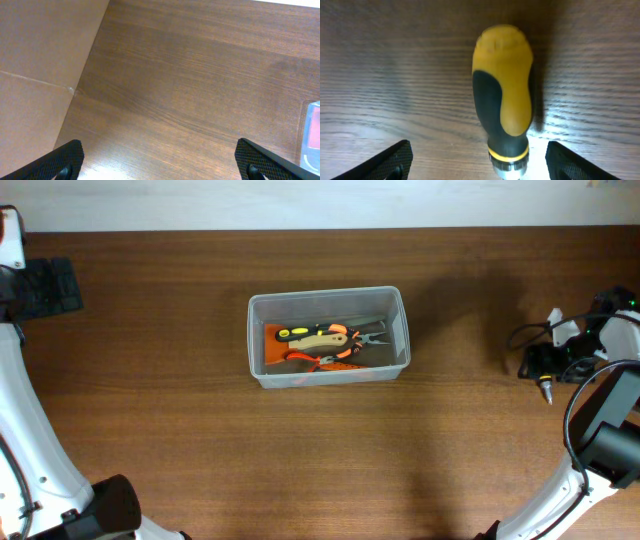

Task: Pack container
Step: 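Move right gripper to the yellow-black screwdriver and grasp its handle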

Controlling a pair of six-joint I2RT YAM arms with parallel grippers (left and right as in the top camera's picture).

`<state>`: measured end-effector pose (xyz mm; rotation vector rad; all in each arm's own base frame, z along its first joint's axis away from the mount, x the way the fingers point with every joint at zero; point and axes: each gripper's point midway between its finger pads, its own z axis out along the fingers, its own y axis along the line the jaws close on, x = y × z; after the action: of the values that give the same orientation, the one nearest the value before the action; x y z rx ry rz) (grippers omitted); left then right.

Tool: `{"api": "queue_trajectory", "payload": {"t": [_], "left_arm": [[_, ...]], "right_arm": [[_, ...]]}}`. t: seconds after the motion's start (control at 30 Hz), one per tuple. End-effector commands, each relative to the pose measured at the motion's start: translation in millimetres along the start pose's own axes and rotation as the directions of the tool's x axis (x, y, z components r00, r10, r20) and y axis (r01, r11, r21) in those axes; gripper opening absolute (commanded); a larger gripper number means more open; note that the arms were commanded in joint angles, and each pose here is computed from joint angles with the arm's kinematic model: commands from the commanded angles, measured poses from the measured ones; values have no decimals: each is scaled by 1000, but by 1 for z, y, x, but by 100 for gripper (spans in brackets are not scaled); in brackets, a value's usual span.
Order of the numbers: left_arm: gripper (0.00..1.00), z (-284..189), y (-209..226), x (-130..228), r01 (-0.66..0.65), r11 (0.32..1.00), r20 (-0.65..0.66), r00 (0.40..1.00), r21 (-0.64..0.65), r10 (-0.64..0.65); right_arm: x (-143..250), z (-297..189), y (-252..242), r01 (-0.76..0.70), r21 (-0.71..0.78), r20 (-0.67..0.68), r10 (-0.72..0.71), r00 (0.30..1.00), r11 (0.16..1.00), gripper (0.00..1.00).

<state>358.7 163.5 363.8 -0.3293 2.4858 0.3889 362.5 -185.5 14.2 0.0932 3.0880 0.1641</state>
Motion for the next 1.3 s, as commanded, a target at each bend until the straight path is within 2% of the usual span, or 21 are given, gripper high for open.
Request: {"api": "queue_trajectory", "payload": {"t": [0.0, 0.2, 0.27, 0.37, 0.47, 0.63, 0.77, 0.87, 0.9, 1.03, 1.27], "left_arm": [[99, -13, 2, 0, 21, 1000, 29, 999, 3, -21], [99, -13, 2, 0, 21, 1000, 28, 999, 3, -21], [99, -13, 2, 0, 21, 1000, 29, 999, 3, -21], [99, -13, 2, 0, 21, 1000, 29, 999, 3, -21], [99, -13, 2, 0, 21, 1000, 29, 999, 3, -21], [99, -13, 2, 0, 21, 1000, 29, 999, 3, -21], [99, -13, 2, 0, 21, 1000, 28, 999, 3, -21], [99, -13, 2, 0, 21, 1000, 29, 999, 3, -21], [99, -13, 2, 0, 21, 1000, 28, 999, 3, -21], [99, -13, 2, 0, 21, 1000, 28, 999, 3, -21], [99, -13, 2, 0, 21, 1000, 29, 999, 3, -21]], "right_arm": [[7, 9, -1, 14, 17, -27, -13, 1000, 1000, 82], [11, 21, 0, 0, 17, -25, 1, 1000, 1000, 67], [10, 22, 0, -4, 17, -21, 4, 1000, 1000, 56], [9, 22, -1, -17, 18, -16, 17, 1000, 1000, 53], [8, 22, -1, -50, 21, -10, 50, 999, 999, 38], [5, 22, -2, -104, 23, 5, 104, 995, 994, 28], [-2, 18, -3, -203, 19, 29, 202, 979, 979, 22], [-14, 7, 8, -229, -57, 59, 232, 971, 972, 6], [-19, 2, 13, -229, -89, 73, 236, 969, 969, 4], [-35, -27, 24, -321, -163, 102, 339, 935, 933, 4], [-54, -106, 81, -198, -210, 169, 236, 957, 957, 4]]}}
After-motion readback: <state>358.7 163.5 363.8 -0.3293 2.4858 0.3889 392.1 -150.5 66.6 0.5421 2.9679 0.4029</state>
